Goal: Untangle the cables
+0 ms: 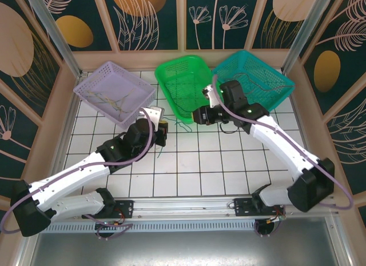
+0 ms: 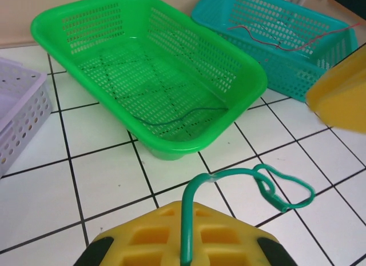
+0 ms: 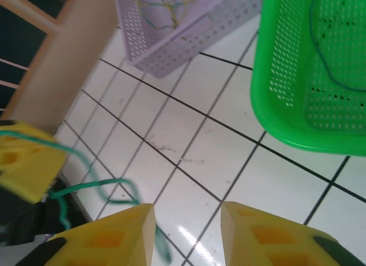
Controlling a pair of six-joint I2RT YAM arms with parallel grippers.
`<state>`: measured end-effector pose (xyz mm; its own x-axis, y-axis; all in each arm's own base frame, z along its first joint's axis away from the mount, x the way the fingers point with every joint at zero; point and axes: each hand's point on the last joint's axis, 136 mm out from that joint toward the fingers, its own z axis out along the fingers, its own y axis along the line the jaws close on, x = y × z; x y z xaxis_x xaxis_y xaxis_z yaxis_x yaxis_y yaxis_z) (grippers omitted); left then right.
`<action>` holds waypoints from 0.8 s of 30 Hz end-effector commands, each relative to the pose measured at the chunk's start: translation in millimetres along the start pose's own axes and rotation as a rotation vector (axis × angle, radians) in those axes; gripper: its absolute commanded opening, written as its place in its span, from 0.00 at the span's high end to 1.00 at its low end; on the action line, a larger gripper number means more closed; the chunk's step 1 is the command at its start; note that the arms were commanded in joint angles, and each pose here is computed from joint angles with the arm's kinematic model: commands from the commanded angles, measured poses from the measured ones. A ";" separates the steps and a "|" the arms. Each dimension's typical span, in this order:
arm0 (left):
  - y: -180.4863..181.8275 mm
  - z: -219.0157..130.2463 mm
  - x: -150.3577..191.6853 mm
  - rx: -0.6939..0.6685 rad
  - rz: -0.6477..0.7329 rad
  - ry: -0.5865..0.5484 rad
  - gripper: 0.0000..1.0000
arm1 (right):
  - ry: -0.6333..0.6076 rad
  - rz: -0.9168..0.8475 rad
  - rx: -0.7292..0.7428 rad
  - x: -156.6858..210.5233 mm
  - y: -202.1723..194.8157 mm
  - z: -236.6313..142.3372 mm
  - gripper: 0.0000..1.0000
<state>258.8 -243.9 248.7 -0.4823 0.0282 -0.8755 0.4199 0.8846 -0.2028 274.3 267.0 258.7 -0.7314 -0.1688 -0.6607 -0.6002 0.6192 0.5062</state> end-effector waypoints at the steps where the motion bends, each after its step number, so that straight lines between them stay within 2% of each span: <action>1: -9.9 -5.6 -11.6 0.076 0.080 0.009 1.00 | -0.011 -0.114 -0.096 8.6 15.5 -4.4 0.61; 5: -16.2 -10.5 -18.9 0.157 0.111 0.033 1.00 | 0.021 -0.212 -0.210 39.5 32.0 1.9 0.56; 7: -17.5 -10.0 -12.6 0.183 0.132 0.065 1.00 | 0.022 -0.216 -0.211 40.8 35.8 4.1 0.55; 9: -22.8 -13.4 -22.2 0.210 0.148 0.064 1.00 | 0.048 -0.193 -0.188 45.4 29.1 9.9 0.55; 15: -20.9 -4.7 -15.2 0.205 0.179 0.106 1.00 | 0.064 -0.207 -0.257 53.0 46.0 11.2 0.55; 17: -21.6 -4.2 -16.6 0.209 0.180 0.104 1.00 | 0.070 -0.205 -0.244 54.7 42.0 14.8 0.59; 21: -22.5 -5.6 -22.0 0.211 0.183 0.091 1.00 | 0.093 -0.197 -0.224 55.0 35.3 23.1 0.77; 24: -22.9 -6.2 -24.9 0.211 0.182 0.085 1.00 | 0.102 -0.180 -0.214 54.6 31.4 29.0 0.81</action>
<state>254.8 -260.4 261.0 -0.4747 0.2295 -0.8497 0.6348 0.7580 -0.1500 221.2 294.3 221.3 -0.6434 -0.3434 -0.6842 -0.7578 0.4123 0.5057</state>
